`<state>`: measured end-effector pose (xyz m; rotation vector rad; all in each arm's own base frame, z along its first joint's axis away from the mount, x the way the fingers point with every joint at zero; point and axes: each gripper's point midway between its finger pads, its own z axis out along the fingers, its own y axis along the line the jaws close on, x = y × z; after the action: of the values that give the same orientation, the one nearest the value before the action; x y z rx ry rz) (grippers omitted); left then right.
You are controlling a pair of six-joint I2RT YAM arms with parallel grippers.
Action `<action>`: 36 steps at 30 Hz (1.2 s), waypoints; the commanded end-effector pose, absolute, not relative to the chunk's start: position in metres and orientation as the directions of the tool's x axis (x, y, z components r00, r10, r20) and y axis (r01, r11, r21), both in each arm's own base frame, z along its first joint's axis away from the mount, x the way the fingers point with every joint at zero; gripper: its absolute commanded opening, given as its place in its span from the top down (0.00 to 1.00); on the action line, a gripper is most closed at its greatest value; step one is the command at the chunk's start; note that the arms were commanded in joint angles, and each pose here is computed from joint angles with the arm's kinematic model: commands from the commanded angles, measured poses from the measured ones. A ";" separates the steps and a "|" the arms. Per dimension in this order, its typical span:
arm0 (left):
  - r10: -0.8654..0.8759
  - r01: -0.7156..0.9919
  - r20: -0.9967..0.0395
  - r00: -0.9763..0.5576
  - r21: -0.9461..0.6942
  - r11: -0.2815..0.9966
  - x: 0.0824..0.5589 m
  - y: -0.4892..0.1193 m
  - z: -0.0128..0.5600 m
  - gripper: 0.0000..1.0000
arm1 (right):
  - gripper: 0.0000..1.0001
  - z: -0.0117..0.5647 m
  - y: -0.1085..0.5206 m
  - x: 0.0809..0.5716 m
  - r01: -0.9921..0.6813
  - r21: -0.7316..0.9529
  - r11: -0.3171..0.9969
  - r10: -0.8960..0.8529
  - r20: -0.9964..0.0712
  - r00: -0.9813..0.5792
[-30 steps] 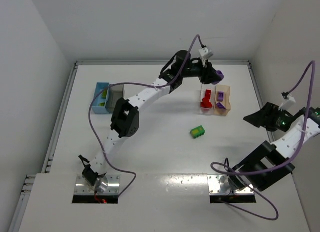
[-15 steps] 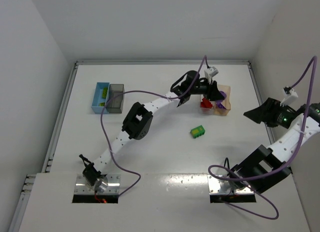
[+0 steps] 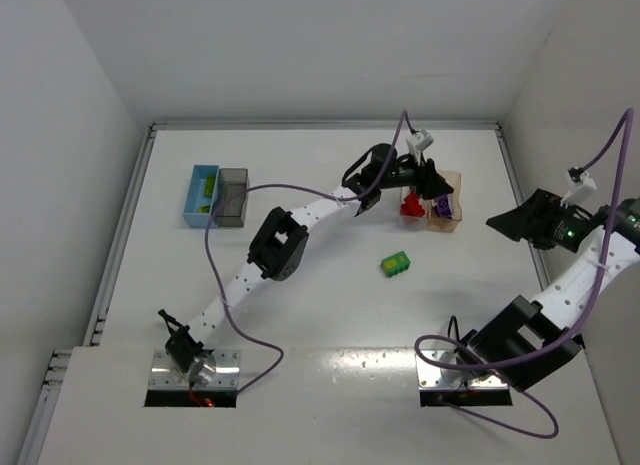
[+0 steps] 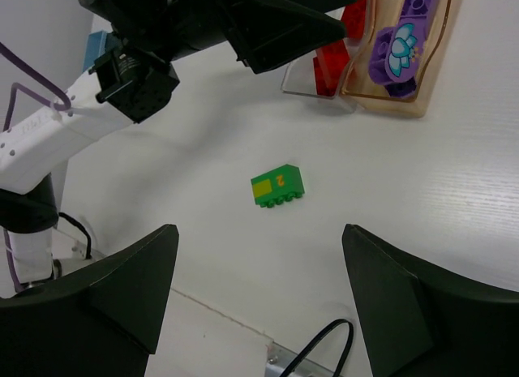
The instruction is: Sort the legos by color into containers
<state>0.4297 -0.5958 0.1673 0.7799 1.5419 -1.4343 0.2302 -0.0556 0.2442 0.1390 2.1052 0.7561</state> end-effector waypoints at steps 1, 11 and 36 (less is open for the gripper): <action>-0.192 0.905 -0.901 -0.389 -0.413 0.102 0.425 -0.605 0.196 0.40 | 0.17 0.266 -0.054 0.236 -0.206 0.516 0.831 0.330 -0.757 -0.564; -0.302 0.878 -0.916 -0.262 -0.357 0.320 0.494 -0.508 0.309 0.12 | 0.17 0.245 -0.023 0.251 -0.383 0.392 0.836 0.089 -0.786 -0.612; 0.032 0.660 -0.967 -0.252 -0.147 0.736 0.398 -0.171 0.338 0.11 | 0.15 0.089 0.066 0.273 -0.972 0.110 0.208 -0.894 -0.381 -0.235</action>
<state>0.4285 -0.1693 0.3113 0.4774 1.8107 -0.5985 0.2464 0.0674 0.1046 -1.6033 2.3375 0.5700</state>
